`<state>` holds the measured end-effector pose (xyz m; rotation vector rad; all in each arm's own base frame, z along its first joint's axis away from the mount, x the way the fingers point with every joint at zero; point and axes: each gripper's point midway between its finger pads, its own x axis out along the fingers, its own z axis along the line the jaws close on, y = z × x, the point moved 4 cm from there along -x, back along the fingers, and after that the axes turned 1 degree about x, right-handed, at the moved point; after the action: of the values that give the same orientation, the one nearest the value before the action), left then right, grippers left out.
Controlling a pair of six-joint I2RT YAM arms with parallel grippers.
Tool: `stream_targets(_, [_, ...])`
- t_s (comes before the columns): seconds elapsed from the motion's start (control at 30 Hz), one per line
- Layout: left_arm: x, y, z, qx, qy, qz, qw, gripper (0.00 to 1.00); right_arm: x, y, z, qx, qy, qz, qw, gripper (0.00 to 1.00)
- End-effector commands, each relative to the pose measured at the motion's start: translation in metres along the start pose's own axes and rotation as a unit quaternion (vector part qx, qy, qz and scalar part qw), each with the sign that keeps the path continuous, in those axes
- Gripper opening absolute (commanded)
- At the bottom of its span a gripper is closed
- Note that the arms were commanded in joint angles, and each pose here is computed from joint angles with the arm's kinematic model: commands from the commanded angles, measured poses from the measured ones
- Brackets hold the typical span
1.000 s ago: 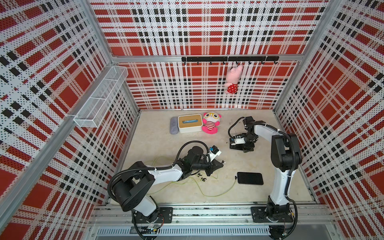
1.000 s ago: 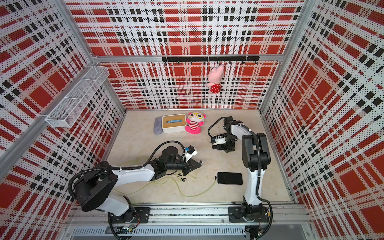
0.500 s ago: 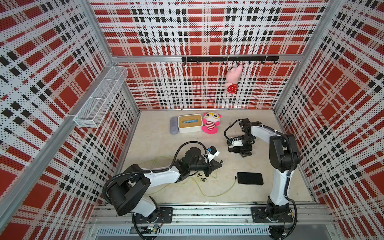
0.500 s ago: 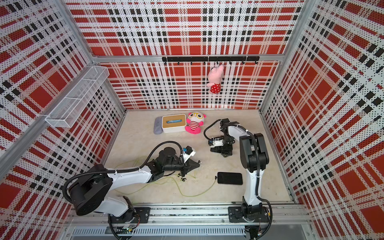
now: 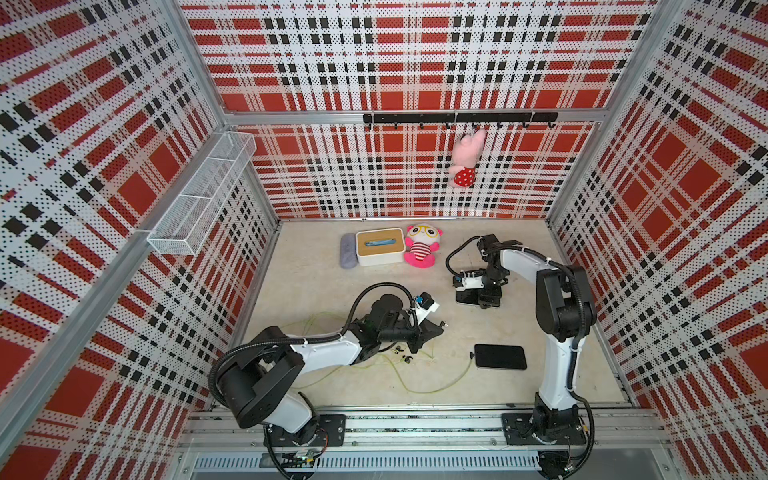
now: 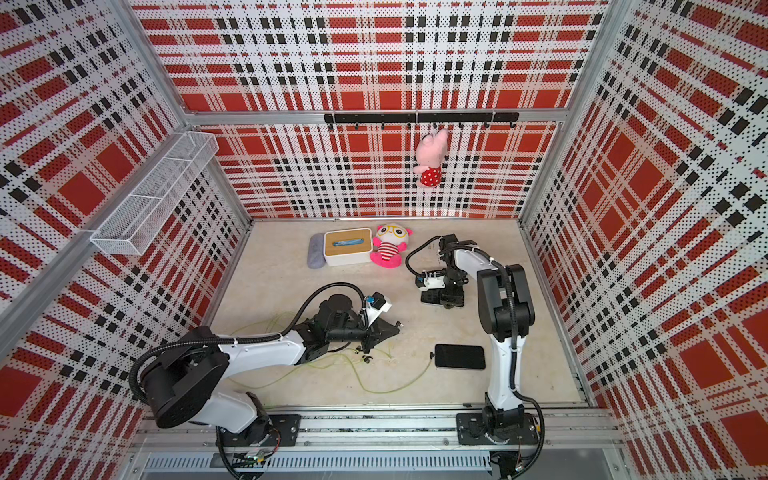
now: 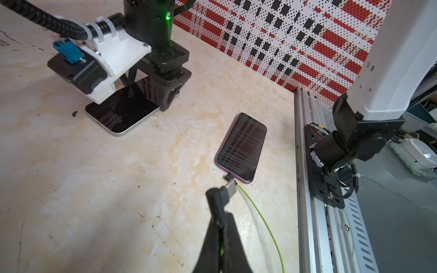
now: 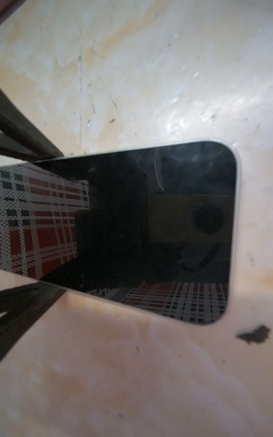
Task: Plug wired earphones into phones
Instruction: Pick up the phone at the center of the board.
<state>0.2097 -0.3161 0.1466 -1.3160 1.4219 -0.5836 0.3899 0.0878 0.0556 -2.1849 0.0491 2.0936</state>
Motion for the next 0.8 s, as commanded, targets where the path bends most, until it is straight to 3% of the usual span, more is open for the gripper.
stream_targets(0.0, [-0.001,-0.008,0.003,0.007,-0.008,-0.014,1.000,0.00,0.040,0.002,0.029,-0.011,-0.067,-0.009,0.998,0.73])
stream_targets(0.47, [-0.022,-0.030,0.011,-0.021,-0.048,-0.067,0.996,0.00,-0.050,-0.014,0.027,-0.018,0.090,-0.099,0.991,0.46])
stream_targets(0.63, [-0.034,-0.051,0.017,-0.078,-0.088,-0.119,0.986,0.00,-0.091,-0.017,0.045,-0.018,0.183,-0.128,0.974,0.45])
stream_targets(0.77, [-0.036,-0.072,0.006,-0.119,-0.080,-0.152,0.978,0.00,-0.131,-0.021,0.071,-0.024,0.281,-0.150,0.948,0.46])
